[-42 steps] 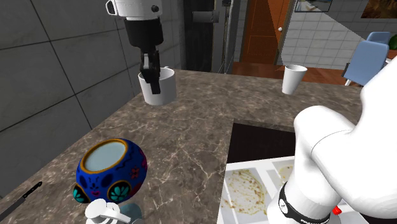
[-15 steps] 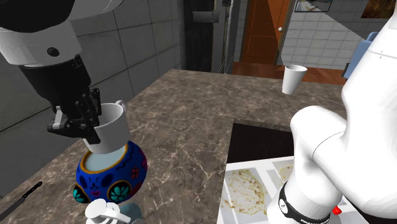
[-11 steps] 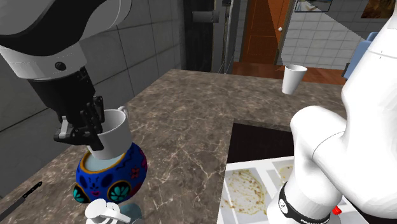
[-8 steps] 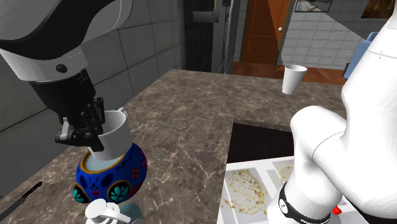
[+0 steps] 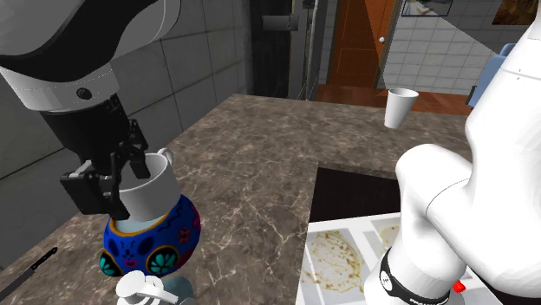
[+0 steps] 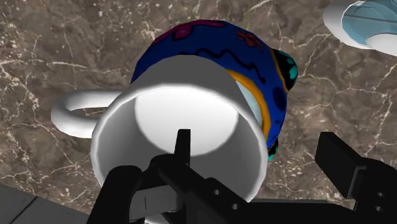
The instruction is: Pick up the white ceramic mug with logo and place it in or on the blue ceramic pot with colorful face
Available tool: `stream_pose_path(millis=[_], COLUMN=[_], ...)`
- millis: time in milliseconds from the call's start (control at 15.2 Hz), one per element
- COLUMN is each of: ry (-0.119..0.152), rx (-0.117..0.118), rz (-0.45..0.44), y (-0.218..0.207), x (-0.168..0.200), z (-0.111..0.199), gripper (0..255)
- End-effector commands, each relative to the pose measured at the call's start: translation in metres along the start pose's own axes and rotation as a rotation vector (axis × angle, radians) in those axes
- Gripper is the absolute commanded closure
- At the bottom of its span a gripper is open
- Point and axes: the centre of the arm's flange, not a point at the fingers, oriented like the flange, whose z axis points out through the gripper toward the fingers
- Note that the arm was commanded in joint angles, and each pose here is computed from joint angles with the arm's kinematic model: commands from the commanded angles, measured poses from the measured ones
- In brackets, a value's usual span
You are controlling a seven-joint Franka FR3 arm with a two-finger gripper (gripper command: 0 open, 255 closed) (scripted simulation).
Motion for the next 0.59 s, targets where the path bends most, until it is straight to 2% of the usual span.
stream_pose_path(millis=[0,66,330,528], ry=[0.0,0.0,0.0,0.0], rx=[0.0,0.0,0.0,0.0], rz=[0.0,0.0,0.0,0.0], y=[0.0,0.0,0.0,0.0], x=[0.0,0.0,0.0,0.0], z=[0.0,0.0,-0.05,-0.05], gripper=[0,0,0,0])
